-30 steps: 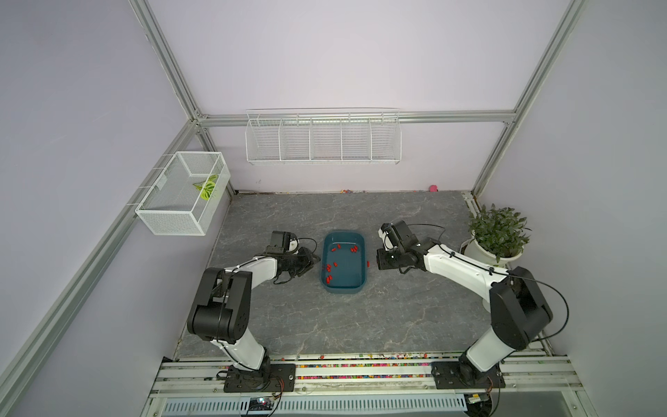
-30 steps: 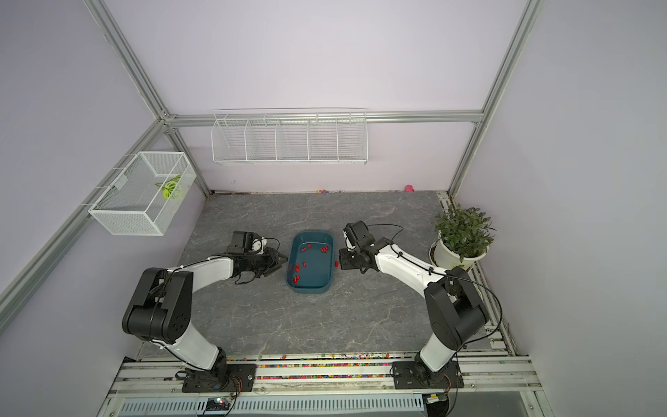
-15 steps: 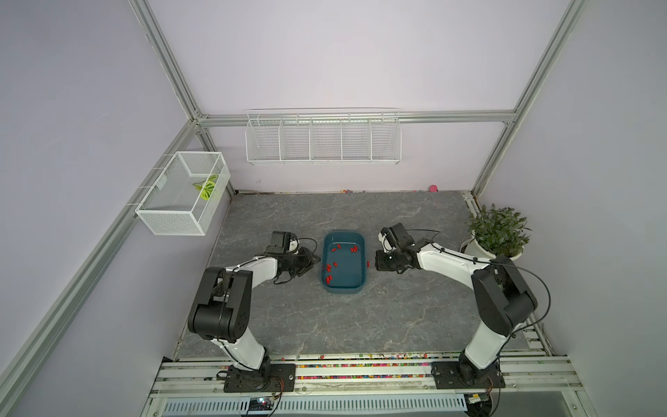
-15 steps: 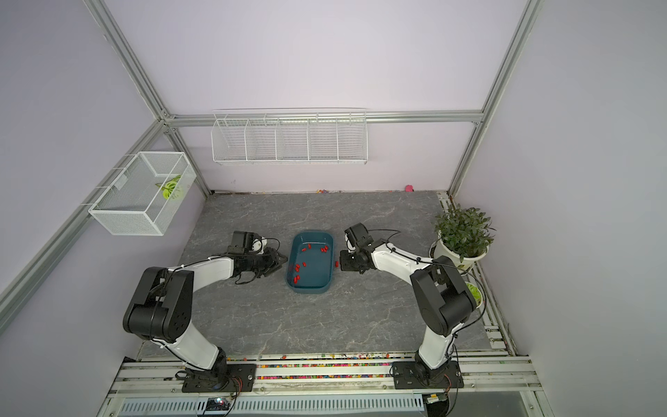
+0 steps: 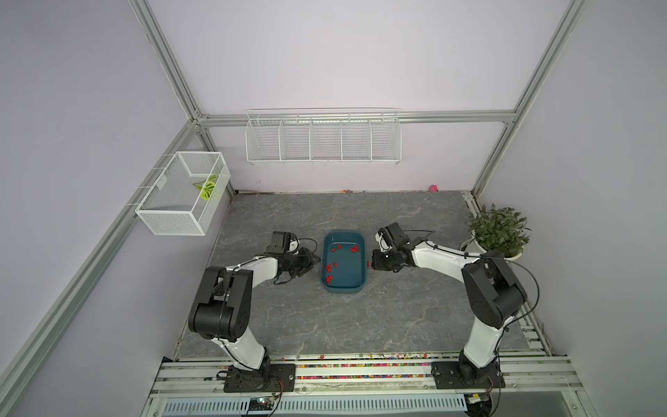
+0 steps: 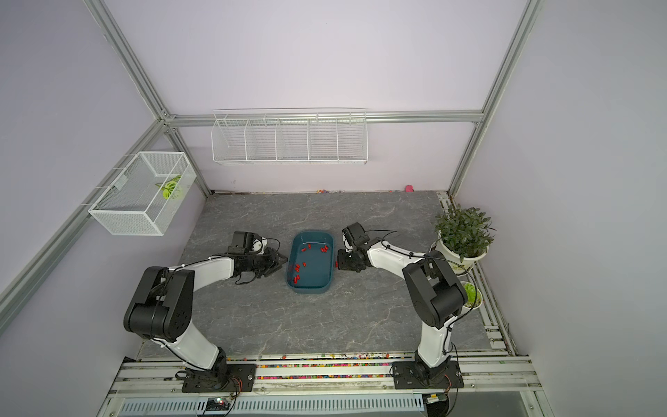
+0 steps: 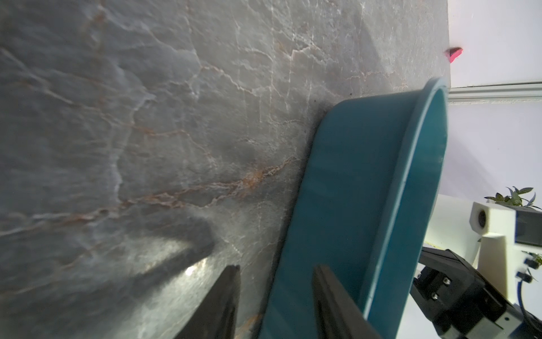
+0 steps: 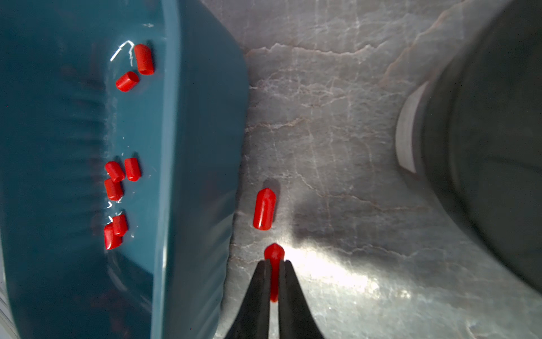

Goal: Take the screw protection sleeves out of the storage box
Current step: Place the screw protection sleeve at the center of the board.

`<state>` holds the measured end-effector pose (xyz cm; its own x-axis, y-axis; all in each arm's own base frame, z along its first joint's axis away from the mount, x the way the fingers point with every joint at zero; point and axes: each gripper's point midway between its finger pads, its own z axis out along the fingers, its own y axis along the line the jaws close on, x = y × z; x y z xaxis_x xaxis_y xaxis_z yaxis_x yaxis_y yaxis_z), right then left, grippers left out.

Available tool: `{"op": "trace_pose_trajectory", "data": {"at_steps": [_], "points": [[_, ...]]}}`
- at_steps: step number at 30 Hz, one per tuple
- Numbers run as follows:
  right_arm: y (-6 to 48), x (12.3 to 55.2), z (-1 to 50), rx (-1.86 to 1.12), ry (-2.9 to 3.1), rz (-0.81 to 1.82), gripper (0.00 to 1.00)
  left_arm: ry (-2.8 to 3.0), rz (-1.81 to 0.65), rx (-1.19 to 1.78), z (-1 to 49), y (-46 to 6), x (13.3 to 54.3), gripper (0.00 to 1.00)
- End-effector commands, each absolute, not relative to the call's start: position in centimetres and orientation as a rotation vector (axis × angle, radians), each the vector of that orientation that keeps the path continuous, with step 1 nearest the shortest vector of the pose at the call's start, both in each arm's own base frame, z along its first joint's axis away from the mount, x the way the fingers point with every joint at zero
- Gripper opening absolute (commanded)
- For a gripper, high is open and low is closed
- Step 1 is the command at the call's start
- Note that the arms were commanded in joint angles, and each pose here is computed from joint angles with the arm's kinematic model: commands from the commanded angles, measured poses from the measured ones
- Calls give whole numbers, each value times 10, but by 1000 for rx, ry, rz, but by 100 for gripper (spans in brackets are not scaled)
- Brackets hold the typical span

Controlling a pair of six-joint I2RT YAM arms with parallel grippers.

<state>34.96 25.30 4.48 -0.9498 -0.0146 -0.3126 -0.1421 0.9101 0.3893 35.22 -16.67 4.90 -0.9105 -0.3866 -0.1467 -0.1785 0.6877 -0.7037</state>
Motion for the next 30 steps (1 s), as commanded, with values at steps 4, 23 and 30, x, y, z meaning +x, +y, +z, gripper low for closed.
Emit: {"op": "trace_pose_trajectory", "data": {"at_steps": [4, 23, 30], "points": [[249, 353, 38, -64, 2808, 559, 13, 2614, -1062, -437, 48, -168, 355, 47], [245, 353, 28, -31, 2854, 513, 19, 2613, -1065, -435, 49, -169, 355, 47], [246, 353, 30, -33, 2847, 524, 23, 2614, -1065, -435, 48, -168, 355, 47]]}}
